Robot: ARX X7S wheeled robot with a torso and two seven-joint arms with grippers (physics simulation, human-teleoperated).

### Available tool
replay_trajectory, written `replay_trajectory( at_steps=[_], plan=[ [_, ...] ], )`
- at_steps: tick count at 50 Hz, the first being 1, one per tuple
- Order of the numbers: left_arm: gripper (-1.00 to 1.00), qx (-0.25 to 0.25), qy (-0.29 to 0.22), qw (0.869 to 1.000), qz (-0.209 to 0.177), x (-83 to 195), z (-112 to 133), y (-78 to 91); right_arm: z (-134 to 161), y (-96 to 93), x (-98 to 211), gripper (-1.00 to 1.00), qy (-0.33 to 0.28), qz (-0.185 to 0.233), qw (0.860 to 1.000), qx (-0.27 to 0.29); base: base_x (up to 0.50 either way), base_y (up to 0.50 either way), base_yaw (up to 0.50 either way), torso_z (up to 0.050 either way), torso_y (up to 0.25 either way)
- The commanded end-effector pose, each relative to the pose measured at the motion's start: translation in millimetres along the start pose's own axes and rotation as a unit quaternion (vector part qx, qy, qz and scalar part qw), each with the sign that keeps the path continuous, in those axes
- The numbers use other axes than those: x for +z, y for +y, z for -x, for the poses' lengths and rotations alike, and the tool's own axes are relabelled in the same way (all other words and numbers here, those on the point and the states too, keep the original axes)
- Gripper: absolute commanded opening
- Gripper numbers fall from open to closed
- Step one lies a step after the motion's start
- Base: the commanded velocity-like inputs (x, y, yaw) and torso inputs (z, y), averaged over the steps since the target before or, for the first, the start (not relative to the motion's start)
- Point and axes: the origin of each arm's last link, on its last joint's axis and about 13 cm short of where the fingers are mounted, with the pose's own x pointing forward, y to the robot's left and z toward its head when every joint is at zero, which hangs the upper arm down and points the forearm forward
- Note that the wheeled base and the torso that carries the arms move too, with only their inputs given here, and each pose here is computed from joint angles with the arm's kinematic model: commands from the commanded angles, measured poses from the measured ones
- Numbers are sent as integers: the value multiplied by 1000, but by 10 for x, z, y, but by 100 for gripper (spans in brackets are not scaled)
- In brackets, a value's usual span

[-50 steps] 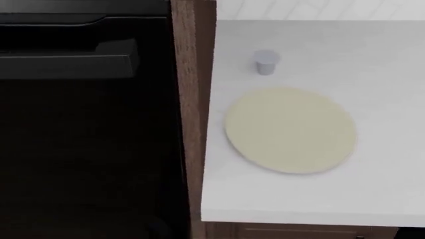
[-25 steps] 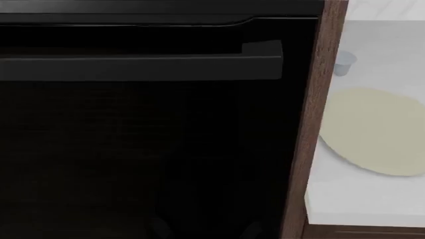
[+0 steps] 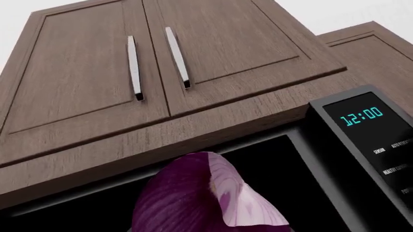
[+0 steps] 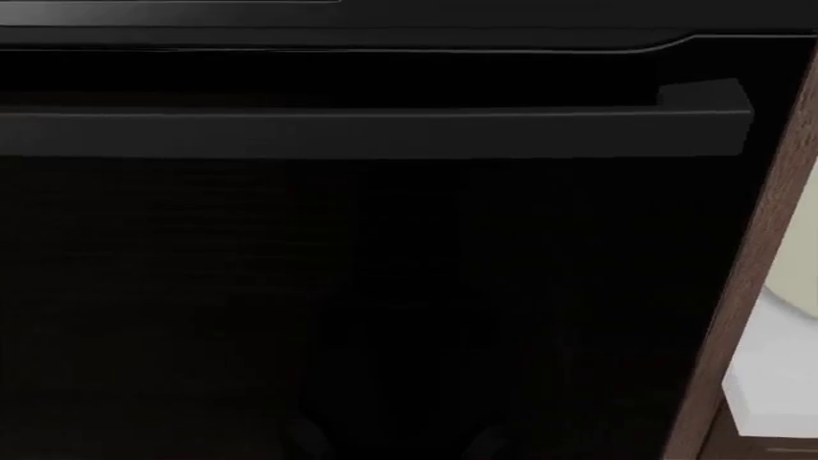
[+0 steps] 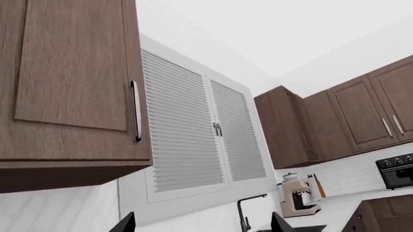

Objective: Pick the onion from the counter and place it in the microwave.

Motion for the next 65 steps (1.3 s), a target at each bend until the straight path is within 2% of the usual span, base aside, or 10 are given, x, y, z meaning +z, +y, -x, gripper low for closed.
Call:
replay_trajectory(
  at_steps=[1, 8, 49, 59, 65],
  plan=[
    [-100, -2, -1, 1000, 20, 46, -30, -43, -21, -58, -14, 100, -12, 7, 1000, -10, 0, 0, 0, 0, 0],
    [-100, -2, 1, 1000, 21, 37, -32, -44, -19, -62, -10, 100, -9, 11, 1000, -9, 30, 0, 0, 0, 0],
    [-100, 2, 1, 1000, 22, 31, -34, -16, -36, -36, 13, 100, -14, 9, 1000, -5, 277, 0, 0, 0, 0],
    [-100, 6, 2, 1000, 23, 30, -33, 3, -34, -48, 44, 100, -19, 5, 1000, -4, 0, 0, 0, 0, 1],
    [-100, 10, 29, 999, 28, -19, -24, 35, -30, -45, 34, 100, -18, 5, 1000, -1, 0, 0, 0, 0, 0]
  ],
)
